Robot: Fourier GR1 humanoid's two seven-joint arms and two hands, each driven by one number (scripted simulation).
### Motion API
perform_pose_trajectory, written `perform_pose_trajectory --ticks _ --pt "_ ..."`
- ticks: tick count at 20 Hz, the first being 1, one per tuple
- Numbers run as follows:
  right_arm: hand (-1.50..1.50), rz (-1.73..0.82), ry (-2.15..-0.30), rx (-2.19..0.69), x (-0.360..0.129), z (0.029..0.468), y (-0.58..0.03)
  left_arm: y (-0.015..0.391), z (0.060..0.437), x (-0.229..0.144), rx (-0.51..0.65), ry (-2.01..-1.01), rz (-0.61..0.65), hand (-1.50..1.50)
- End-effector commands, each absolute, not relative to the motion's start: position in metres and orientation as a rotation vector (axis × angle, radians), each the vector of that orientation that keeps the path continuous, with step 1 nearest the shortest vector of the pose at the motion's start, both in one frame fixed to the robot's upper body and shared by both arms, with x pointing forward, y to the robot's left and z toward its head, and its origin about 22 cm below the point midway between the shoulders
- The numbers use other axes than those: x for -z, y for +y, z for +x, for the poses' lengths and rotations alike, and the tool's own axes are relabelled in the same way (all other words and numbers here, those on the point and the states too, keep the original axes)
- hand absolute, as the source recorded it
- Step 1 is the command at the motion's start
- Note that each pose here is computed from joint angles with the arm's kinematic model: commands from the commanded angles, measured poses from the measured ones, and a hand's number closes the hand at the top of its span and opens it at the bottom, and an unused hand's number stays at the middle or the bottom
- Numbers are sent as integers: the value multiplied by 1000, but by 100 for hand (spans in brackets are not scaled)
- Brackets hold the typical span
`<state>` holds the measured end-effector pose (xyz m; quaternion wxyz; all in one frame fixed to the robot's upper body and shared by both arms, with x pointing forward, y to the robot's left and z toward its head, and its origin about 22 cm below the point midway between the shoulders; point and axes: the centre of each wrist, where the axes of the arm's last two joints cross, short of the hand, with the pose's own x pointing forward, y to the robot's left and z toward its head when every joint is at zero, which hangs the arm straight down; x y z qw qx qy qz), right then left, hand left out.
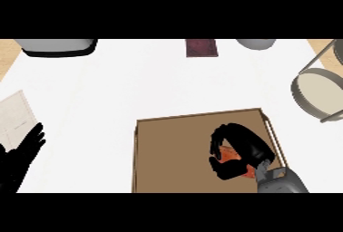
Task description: Pick the sweet potato from the tray and place it in the tiered basket
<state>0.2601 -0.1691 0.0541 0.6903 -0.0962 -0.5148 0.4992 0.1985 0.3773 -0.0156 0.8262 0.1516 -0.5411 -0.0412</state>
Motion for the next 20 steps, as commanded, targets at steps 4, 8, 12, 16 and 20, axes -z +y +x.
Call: perform_pose_trajectory --ticks 4,8,12,16,20 --pt "150 -758 -1254 -1023 -97 213 -139 369 197 19 20 -1152 296 0" --pt "150 -937 -1334 -860 -145 179 -139 373 197 12 32 -1160 311 0" --pt "150 -1088 -1441 -716 -188 154 -140 359 202 19 31 -1167 296 0" --pt "150 -1154 -1469 -617 -218 133 -153 364 210 11 55 -1201 286 0" --pt "150 -1138 -1516 -546 -225 153 -160 352 211 18 64 -1201 250 0"
